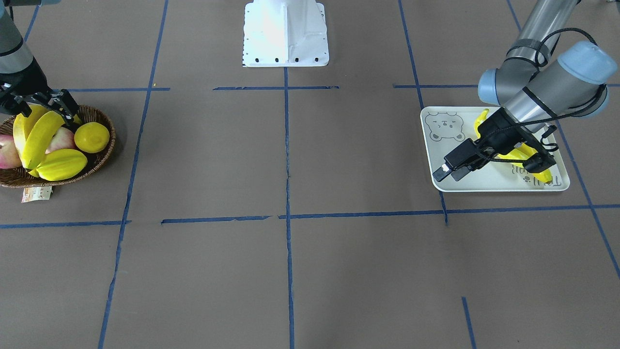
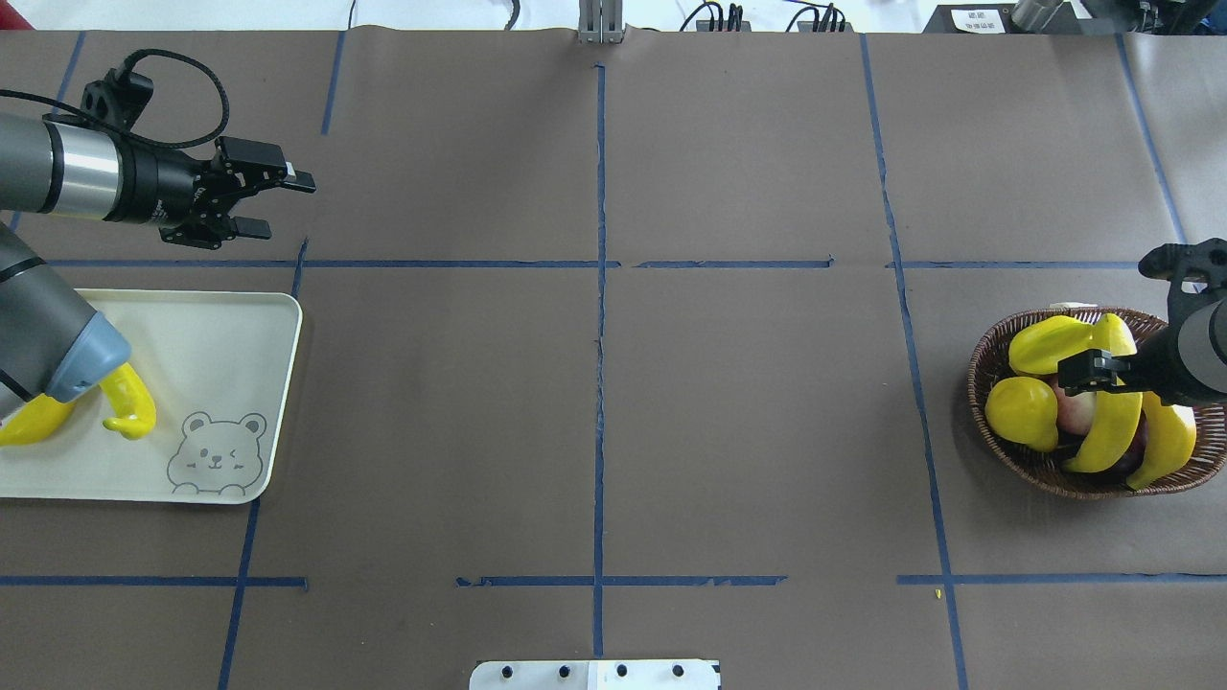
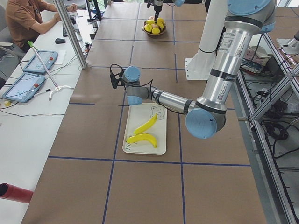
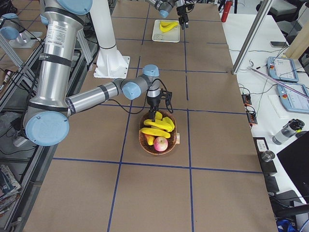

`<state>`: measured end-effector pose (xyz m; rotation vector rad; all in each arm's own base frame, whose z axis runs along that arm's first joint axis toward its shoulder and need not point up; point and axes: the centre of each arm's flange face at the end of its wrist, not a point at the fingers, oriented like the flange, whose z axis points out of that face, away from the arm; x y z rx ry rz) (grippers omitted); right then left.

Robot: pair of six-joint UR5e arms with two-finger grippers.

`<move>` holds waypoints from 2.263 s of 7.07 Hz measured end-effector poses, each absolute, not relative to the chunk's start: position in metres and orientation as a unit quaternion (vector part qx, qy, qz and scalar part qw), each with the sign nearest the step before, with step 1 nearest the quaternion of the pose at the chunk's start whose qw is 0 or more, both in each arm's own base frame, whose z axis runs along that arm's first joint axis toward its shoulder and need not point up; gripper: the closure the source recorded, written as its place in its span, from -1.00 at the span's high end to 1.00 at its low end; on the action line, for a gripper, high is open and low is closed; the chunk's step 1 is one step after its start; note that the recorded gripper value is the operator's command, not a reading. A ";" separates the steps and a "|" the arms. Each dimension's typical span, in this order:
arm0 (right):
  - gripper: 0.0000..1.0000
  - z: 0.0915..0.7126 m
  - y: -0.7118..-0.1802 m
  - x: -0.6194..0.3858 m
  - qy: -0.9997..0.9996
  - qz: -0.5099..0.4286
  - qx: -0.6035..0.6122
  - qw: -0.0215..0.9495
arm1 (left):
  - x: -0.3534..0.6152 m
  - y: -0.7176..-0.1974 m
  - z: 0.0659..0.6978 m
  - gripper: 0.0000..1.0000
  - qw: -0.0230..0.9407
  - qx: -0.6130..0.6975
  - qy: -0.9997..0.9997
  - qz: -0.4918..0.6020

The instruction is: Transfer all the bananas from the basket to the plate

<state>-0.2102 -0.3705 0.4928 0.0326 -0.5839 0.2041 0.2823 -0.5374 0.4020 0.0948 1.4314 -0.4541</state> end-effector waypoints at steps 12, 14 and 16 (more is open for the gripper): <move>-0.96 0.493 -0.353 -0.191 -0.274 0.099 -0.004 0.957 | 0.281 -0.534 0.400 0.99 0.730 0.042 0.652 -0.202; -0.98 0.431 -0.367 -0.155 -0.268 0.090 0.009 0.959 | 0.283 -0.534 0.398 0.99 0.729 0.041 0.653 -0.201; -1.00 0.340 -0.403 -0.167 -0.309 0.060 0.026 0.949 | 0.292 -0.530 0.388 0.99 0.726 0.038 0.659 -0.194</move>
